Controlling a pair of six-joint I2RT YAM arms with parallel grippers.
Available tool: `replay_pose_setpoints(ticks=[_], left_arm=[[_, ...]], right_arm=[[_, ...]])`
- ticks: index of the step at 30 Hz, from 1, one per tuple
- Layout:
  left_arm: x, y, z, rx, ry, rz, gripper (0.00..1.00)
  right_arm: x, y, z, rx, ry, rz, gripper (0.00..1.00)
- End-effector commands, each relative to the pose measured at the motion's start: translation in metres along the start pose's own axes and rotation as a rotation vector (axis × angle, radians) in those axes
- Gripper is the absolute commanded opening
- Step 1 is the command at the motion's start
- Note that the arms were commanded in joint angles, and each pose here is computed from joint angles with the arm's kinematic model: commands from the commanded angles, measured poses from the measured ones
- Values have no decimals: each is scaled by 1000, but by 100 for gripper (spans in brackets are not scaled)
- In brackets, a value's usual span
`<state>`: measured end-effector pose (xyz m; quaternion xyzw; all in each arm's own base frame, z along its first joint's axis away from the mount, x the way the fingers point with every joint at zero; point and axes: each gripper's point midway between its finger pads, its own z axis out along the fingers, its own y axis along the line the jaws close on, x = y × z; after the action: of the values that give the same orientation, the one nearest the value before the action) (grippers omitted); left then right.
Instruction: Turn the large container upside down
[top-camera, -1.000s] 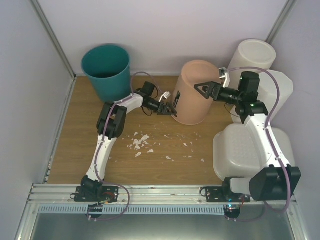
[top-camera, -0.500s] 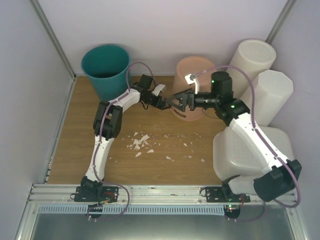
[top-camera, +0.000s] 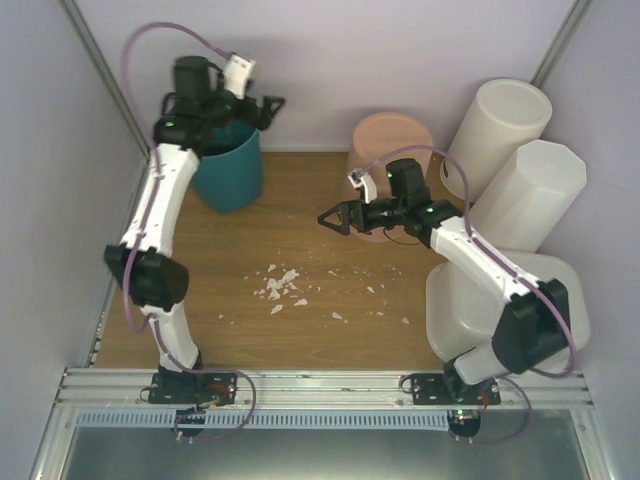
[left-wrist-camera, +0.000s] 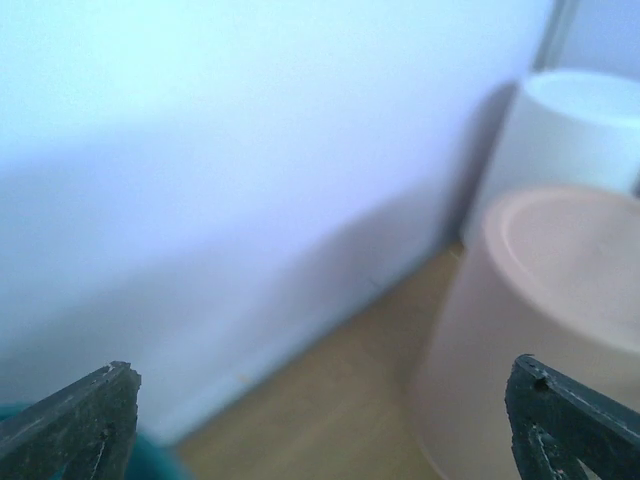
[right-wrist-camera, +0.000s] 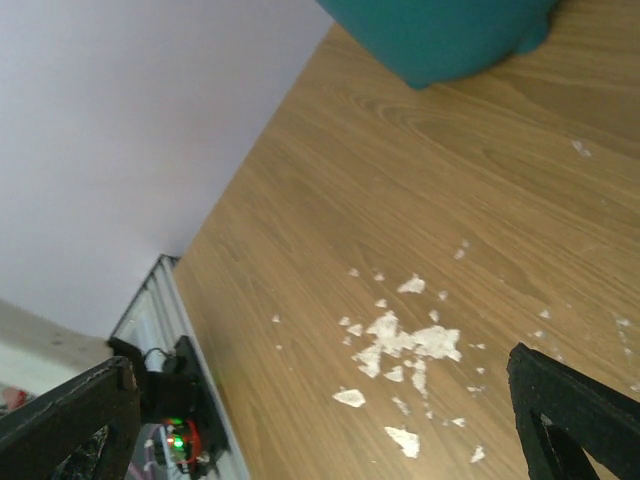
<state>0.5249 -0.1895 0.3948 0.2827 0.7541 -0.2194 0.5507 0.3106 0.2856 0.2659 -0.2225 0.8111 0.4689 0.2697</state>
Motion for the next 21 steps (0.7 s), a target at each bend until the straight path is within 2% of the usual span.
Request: replay_pose_setpoints(ticks=[1,3,6,12,17,21], left_arm=[[-38,14,-60,-155,-48,168,99],[-28,16,-69,-198,4,222,99],[10,22,-75,-236,141,260,99],[91,34,-80,-217,344,250,99],[114,35,-77,-175,436,278,99],[124,51,-69,-195,501,303,99]], right_arm=[[12,-39,35,66,67,10,100],[14,-69,49,149,94,19,100],[9,-113,56,277,140,19,100],[-11,-175,40,388,158,54,100],[-19,-214,25,411,196,77,100],[-23,-243,16,417,228,94,100]])
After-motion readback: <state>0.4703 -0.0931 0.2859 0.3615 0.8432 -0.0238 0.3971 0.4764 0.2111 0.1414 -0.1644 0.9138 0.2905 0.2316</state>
